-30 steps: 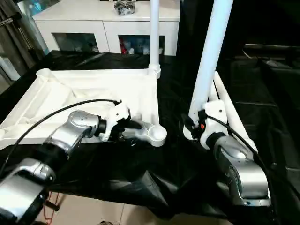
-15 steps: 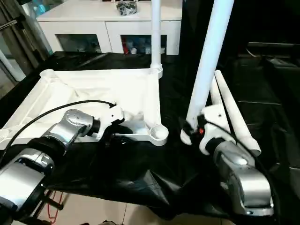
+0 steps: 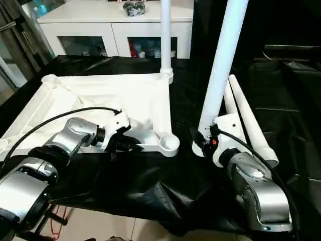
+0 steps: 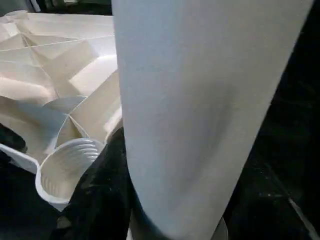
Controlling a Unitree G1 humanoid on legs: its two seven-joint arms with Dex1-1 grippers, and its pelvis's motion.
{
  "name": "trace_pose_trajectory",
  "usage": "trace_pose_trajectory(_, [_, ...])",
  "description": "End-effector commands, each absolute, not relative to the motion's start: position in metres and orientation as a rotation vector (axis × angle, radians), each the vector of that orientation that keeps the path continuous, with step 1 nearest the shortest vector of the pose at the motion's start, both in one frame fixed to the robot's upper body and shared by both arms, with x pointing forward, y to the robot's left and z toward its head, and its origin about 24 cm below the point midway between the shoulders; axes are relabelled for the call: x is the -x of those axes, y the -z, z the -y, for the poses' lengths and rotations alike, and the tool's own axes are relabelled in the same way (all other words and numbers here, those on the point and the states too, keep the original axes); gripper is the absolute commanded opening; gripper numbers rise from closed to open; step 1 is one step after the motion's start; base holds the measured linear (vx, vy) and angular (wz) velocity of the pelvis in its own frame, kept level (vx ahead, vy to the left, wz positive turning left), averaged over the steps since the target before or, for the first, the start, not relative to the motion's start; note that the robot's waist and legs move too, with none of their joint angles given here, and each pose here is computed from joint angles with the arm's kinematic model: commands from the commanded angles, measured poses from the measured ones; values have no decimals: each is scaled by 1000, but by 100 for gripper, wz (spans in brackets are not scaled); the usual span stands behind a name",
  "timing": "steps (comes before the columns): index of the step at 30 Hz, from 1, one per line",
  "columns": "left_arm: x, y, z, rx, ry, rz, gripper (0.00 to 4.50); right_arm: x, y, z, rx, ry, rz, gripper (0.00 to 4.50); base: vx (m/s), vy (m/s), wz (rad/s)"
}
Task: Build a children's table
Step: Insert table leg to table base
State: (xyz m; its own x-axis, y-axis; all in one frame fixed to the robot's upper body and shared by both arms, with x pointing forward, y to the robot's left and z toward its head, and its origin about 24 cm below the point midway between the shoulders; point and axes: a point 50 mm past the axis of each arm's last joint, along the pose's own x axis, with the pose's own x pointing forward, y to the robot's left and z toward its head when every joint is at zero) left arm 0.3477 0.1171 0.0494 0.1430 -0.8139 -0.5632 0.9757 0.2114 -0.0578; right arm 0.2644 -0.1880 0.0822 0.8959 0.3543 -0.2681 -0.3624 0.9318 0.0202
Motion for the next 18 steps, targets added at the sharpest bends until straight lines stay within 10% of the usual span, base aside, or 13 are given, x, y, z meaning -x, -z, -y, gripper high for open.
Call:
trace_pose_trajectory(1, [-350, -54, -117, -358, 1337, -530, 40, -264, -92, 182, 40, -411, -238, 191, 0, 0, 0])
trace_pose_trajectory(18, [-321, -32, -98, -169, 1309, -517, 0, -280, -102, 159, -47, -612, -273, 190, 0, 0, 0])
